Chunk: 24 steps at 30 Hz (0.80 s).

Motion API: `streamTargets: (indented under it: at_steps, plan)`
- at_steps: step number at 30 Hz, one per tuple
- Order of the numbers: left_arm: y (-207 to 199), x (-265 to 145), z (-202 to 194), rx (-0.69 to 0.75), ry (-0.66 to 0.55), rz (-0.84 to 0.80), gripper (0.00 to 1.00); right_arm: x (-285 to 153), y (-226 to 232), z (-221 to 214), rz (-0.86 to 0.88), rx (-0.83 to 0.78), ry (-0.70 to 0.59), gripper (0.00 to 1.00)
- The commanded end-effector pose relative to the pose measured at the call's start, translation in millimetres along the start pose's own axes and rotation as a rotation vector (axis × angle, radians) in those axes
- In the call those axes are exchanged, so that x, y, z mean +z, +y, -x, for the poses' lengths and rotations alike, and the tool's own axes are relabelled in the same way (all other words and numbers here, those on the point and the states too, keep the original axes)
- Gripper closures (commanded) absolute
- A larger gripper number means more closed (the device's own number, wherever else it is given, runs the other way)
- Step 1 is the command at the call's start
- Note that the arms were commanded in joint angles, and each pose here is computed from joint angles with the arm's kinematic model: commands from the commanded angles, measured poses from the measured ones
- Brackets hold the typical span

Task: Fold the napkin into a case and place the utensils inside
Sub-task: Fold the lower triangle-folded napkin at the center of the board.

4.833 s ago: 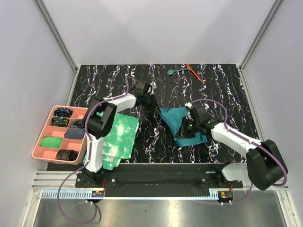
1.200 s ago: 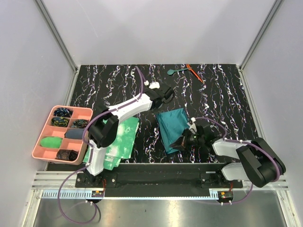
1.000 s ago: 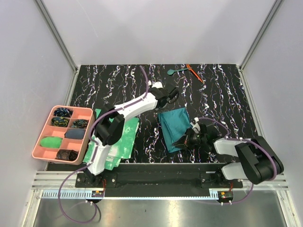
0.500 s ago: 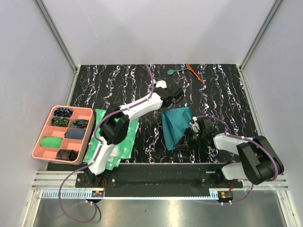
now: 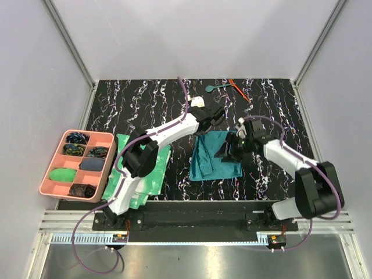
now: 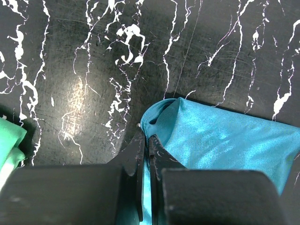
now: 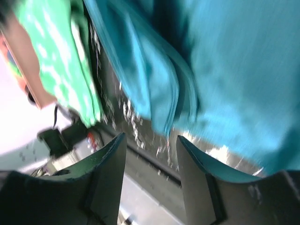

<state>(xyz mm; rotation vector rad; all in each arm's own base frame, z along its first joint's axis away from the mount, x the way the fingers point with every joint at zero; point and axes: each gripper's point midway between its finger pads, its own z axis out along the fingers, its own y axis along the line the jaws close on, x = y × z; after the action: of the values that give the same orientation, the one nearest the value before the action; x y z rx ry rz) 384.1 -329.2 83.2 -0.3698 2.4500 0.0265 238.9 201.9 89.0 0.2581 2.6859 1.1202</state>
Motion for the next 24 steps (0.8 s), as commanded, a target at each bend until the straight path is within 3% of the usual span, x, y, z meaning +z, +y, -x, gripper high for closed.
streamTargets:
  at_steps: [1,10,14,24]
  plan:
    - [-12.0,-2.0,13.8,-0.018,-0.040,-0.037,1.00,0.5,2.0,53.0,-0.063,-0.074,-0.075,0.47]
    - [-13.7,-5.7,14.4,-0.018,-0.047,-0.068,1.00,44.1,17.8,128.5,-0.041,-0.168,-0.075,0.94]
    - [-16.3,-5.7,13.9,-0.018,-0.047,-0.077,1.00,67.2,14.8,142.2,-0.017,-0.158,-0.046,1.00]
    - [-25.0,-4.3,11.8,-0.030,-0.032,-0.112,1.00,100.2,8.4,151.6,0.050,-0.154,-0.002,1.00]
